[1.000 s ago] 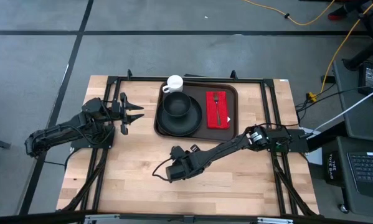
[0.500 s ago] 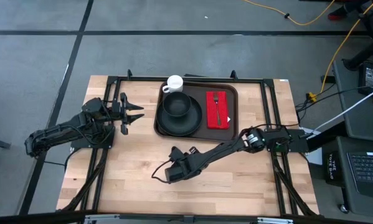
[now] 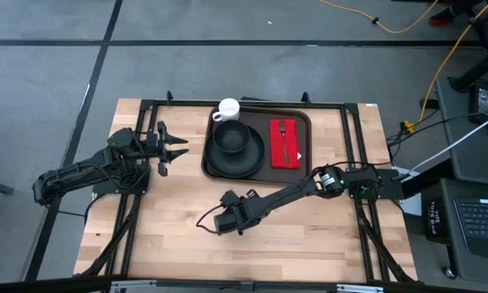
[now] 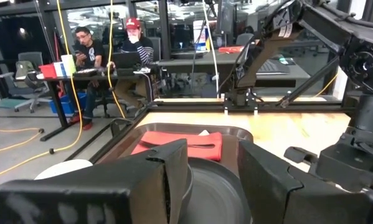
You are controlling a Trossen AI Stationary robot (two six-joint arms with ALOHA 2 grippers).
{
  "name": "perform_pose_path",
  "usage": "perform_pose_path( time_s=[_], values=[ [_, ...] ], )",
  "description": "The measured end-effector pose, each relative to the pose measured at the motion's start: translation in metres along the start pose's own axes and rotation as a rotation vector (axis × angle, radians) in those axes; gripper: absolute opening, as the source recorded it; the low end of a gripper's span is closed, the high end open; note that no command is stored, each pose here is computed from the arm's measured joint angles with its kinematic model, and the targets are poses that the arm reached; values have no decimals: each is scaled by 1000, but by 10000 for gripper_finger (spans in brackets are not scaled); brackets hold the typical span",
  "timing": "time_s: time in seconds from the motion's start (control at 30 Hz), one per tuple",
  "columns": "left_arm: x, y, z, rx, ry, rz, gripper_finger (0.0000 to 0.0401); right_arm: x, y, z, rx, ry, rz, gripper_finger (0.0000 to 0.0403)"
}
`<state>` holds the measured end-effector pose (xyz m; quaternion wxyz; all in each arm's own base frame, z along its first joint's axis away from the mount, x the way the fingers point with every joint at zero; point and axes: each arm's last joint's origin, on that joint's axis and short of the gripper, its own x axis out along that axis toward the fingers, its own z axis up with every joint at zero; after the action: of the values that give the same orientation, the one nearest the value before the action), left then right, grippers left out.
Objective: Set up tray
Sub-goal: Put the black spoon on the red napkin to the left of the black fork
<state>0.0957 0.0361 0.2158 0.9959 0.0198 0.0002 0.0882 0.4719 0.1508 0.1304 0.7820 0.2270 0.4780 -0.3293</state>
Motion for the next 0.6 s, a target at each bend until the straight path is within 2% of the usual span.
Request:
perform_pose_path(
  time_s=[0.2,0.6],
  values=[
    [0,0,0,0,0,0,130,0,-1,1,1,38,13,120],
    [0,0,0,0,0,1,130,0,-1,1,2,19,6,51]
  ],
)
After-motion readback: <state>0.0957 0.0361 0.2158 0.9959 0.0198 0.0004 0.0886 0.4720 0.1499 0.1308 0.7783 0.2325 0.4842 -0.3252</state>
